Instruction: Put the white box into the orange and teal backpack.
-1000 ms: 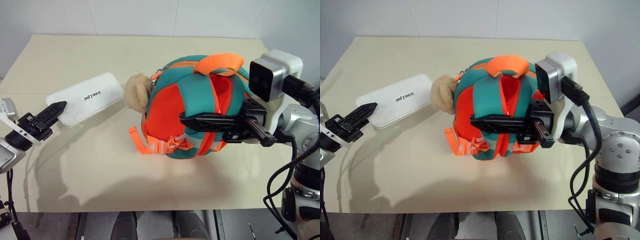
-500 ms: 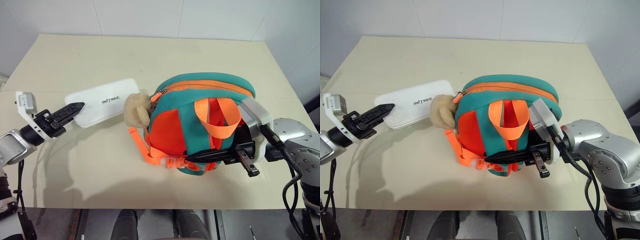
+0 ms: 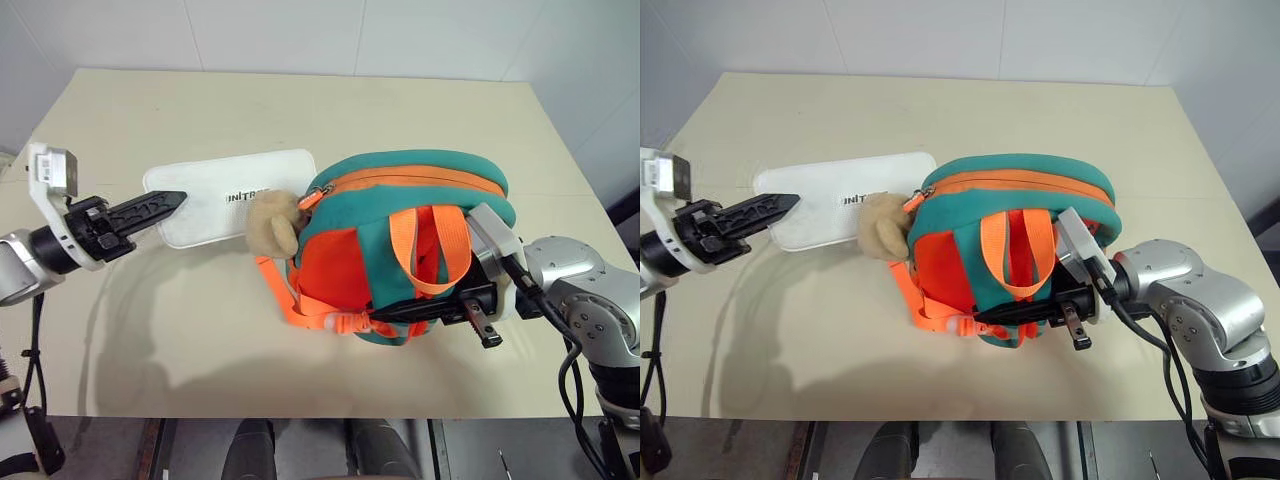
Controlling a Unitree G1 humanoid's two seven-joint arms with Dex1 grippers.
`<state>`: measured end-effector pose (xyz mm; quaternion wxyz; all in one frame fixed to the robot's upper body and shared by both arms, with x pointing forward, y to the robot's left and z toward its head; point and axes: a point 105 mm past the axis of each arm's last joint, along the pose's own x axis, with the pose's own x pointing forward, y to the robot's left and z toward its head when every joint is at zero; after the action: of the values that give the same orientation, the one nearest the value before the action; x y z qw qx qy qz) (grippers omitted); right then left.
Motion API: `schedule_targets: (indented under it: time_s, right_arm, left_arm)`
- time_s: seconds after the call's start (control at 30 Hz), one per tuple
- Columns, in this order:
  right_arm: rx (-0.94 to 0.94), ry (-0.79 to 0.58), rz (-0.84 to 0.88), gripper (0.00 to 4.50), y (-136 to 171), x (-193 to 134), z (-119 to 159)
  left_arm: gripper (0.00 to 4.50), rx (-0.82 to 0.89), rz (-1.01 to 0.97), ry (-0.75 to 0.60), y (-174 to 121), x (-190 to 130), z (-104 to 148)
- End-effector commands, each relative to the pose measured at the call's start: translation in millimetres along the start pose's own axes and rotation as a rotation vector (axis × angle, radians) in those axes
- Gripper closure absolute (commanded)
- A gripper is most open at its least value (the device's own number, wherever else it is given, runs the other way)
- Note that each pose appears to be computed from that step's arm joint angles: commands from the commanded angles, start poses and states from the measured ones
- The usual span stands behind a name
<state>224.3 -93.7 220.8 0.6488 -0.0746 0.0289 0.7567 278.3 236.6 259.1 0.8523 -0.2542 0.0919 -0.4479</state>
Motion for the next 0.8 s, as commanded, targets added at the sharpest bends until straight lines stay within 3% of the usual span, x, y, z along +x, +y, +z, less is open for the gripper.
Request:
schedule_targets:
  time_s: [0.03,0.3,0.8]
  right_arm:
    - [-0.019,0.005,0.005,4.50,-0.7,-2.2,0.2]
    - [-0.028,0.007,0.008,4.50,-8.1,-2.7,-2.4]
    - [-0.020,0.015,0.018,4.50,-18.0,-2.4,-1.9]
  left_arm:
    - [3.20,0.047,-0.031,-0.006,-19.4,-9.8,6.7]
    - [3.20,0.102,0.043,-0.008,-31.2,-27.8,10.0]
    - [3.20,0.193,0.080,0.040,-81.8,-44.2,15.0]
